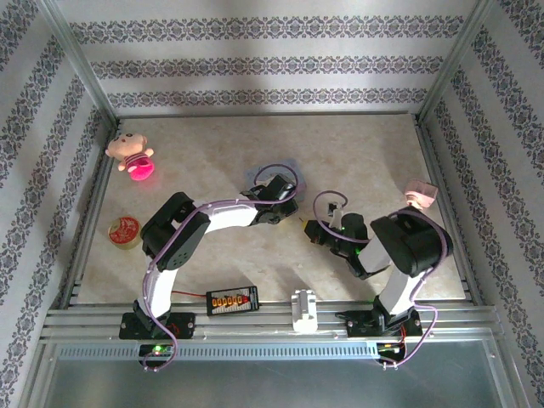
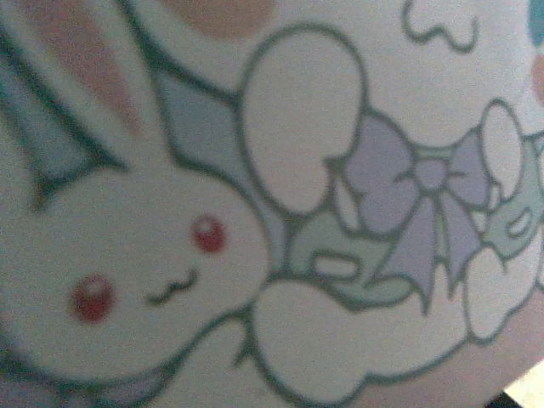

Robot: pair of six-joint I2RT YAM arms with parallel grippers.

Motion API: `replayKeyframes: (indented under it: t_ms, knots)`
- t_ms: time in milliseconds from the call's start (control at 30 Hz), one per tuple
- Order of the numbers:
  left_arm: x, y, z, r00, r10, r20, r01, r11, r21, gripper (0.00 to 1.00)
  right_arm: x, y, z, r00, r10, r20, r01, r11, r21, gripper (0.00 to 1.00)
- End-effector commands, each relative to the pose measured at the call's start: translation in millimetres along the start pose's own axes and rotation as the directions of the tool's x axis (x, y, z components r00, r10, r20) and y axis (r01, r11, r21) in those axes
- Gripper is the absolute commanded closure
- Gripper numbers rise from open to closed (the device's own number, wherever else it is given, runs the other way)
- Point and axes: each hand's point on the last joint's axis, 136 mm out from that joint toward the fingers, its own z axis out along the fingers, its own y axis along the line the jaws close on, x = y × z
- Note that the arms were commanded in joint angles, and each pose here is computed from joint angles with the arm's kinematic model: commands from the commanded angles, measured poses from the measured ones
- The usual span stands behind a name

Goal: Unlock a padlock with a key

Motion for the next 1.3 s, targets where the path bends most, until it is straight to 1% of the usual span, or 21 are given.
replayKeyframes:
  t_ms: [0,167,400,600,1267]
  knots:
    - [-17.2,-18.7,-16.9,0.997,-0.066,0.034,0.063,0.995,0.082,1.00,-18.9,30.6,8.6,0.992,-0.074,0.098,0.083,0.992,-0.090,1.00]
    - [-18.9,-17.0,-15.8,0.994,-0.102,0.031,0.098,0.990,0.097,1.00,-18.4,35.1,13.4,0.989,-0.105,0.107,0.114,0.990,-0.088,1.00]
    - [-20.8,-20.5,-19.1,0.993,-0.116,0.023,0.113,0.986,0.119,1.00,-14.2,27.9,19.3,0.990,-0.101,0.095,0.107,0.992,-0.066,1.00]
    - [-23.5,-20.9,-20.4,0.987,-0.158,0.014,0.155,0.977,0.147,1.00,-14.8,25.9,22.7,0.991,-0.097,0.094,0.103,0.993,-0.062,1.00]
    - [-19.1,-21.4,-14.1,0.983,-0.184,-0.022,0.185,0.970,0.158,1.00,-17.0,27.5,30.9,0.990,-0.103,0.092,0.110,0.991,-0.070,1.00]
